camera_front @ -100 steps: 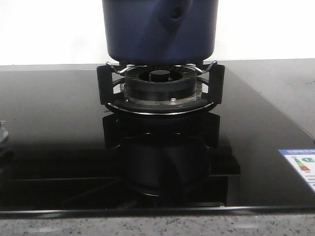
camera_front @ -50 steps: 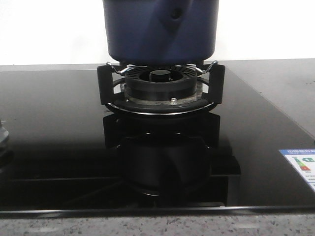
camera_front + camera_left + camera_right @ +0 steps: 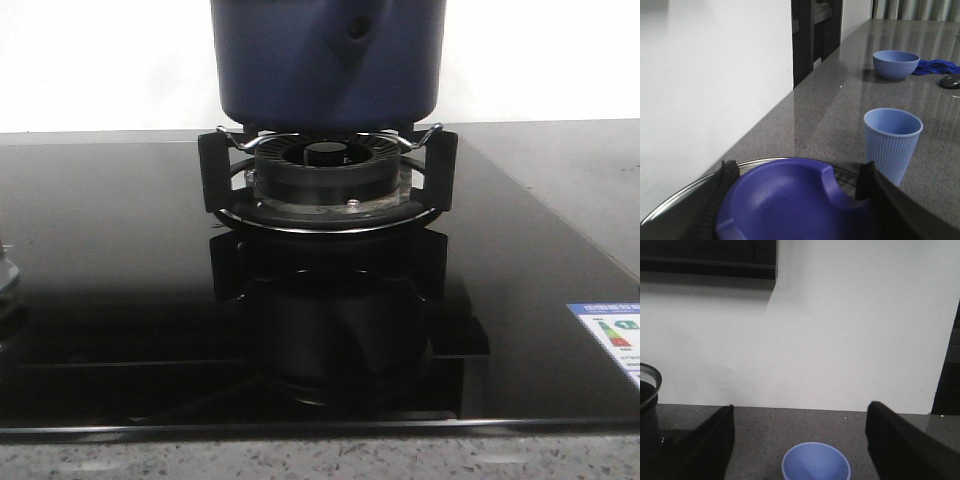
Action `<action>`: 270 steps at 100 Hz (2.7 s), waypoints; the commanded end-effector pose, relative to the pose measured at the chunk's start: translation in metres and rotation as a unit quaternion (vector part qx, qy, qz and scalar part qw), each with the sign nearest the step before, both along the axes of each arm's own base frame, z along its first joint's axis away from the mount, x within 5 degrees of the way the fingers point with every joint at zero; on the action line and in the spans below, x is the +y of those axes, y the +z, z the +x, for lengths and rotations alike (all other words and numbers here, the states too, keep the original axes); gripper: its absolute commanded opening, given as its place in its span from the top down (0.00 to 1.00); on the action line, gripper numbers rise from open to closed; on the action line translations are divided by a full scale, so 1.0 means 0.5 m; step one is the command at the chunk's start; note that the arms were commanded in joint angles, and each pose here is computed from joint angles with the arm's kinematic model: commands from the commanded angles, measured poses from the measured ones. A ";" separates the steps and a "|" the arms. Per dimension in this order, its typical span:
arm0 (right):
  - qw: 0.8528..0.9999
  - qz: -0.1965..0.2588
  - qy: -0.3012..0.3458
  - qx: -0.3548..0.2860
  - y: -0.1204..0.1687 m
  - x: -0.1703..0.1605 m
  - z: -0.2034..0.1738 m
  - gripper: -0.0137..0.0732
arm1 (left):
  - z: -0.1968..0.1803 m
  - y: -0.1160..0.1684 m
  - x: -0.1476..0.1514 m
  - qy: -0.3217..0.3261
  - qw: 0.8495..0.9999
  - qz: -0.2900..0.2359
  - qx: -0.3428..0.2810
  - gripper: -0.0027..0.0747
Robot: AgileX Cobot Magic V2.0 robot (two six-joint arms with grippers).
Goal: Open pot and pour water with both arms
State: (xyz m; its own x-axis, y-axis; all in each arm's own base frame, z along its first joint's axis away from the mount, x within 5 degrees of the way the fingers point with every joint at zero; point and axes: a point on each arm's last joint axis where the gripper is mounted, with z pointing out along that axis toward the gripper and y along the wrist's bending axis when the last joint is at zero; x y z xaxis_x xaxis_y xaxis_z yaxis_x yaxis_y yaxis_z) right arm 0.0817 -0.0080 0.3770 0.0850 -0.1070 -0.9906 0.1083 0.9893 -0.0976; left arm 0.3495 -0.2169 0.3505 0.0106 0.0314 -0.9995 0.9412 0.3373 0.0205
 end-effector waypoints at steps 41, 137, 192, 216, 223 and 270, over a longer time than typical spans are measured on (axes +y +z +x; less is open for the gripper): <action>1.000 -0.017 -0.005 0.021 0.005 -0.006 0.042 0.28 | -0.049 0.162 0.075 0.039 0.996 -0.074 -0.029 0.64; 0.996 -0.051 -0.072 0.028 -0.131 -0.043 0.083 0.28 | -0.073 0.224 0.229 0.092 0.993 -0.058 -0.043 0.64; 0.993 0.036 -0.043 0.099 -0.175 -0.036 0.120 0.20 | -0.075 0.225 0.227 0.086 0.994 -0.060 -0.043 0.64; 0.994 0.030 -0.038 0.096 -0.181 -0.036 0.144 0.19 | -0.078 0.225 0.226 0.078 0.994 -0.060 -0.043 0.64; 0.993 0.024 -0.038 0.105 -0.188 -0.037 0.153 0.19 | -0.078 0.225 0.225 0.075 0.994 -0.060 -0.043 0.64; 0.993 -0.022 -0.032 0.107 -0.228 -0.047 0.227 0.19 | -0.079 0.224 0.225 0.073 0.995 -0.060 -0.043 0.64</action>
